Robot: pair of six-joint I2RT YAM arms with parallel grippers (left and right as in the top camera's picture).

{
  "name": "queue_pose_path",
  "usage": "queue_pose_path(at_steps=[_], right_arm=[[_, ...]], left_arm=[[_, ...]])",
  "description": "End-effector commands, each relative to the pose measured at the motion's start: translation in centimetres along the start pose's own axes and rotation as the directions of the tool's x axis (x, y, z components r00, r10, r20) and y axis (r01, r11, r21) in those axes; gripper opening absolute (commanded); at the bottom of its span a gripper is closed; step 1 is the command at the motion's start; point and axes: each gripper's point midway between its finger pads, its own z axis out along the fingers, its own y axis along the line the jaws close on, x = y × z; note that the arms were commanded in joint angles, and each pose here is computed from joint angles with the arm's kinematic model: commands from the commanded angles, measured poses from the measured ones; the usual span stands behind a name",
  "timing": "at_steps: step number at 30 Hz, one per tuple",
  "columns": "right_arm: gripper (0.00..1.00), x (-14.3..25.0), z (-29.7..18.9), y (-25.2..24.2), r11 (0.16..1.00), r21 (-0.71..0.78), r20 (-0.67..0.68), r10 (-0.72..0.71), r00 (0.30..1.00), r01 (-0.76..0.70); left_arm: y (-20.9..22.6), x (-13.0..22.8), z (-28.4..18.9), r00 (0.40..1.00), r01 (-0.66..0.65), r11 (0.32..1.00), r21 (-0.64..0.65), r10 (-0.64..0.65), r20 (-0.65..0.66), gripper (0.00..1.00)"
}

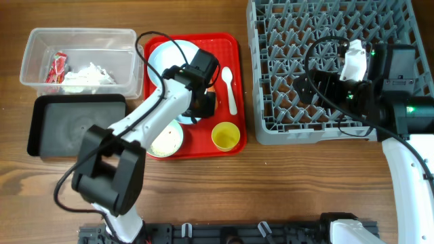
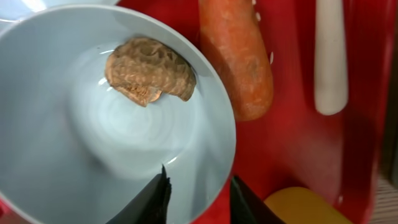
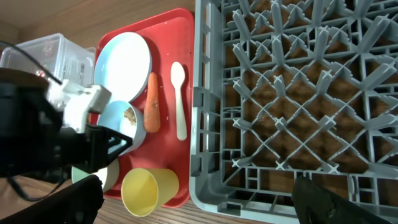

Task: Sort waste into correct bins and load items into the dishwasher rack
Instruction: 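Grasp the rim of the blue bowl with the left gripper, then tip the blue bowl over the black tray to dump the cookie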

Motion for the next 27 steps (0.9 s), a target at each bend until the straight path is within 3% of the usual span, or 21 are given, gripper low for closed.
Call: queue_pose_path(at_steps=[1, 5, 12, 19, 27], right_arm=[[1.00, -0.5, -0.2, 0.0, 1.000, 0.006, 0.010, -0.017, 1.000, 0.016], [1.00, -0.5, -0.2, 0.0, 1.000, 0.006, 0.009, -0.016, 1.000, 0.015], [1.00, -0.4, -0.2, 0.0, 1.000, 0.007, 0.006, -0.015, 1.000, 0.015], [1.00, -0.3, -0.2, 0.0, 1.000, 0.008, 0.001, -0.011, 1.000, 0.011], [1.00, 0.0, -0.2, -0.1, 1.000, 0.010, -0.009, -0.008, 1.000, 0.008]], left_arm=[[0.1, 0.8, 2.2, 0.996, -0.081, 0.997, -0.019, 0.080, -0.049, 0.35], [0.2, 1.1, 3.4, 0.994, -0.077, 0.997, -0.026, 0.075, -0.073, 0.34], [-0.4, 0.9, 3.6, 0.995, -0.063, 0.998, 0.002, 0.063, -0.072, 0.04], [-0.8, 0.3, 2.0, 0.999, -0.015, 1.000, 0.014, 0.016, -0.051, 0.04], [-1.5, -2.8, -7.9, 0.989, 0.136, 0.988, 0.073, -0.140, 0.056, 0.04]])
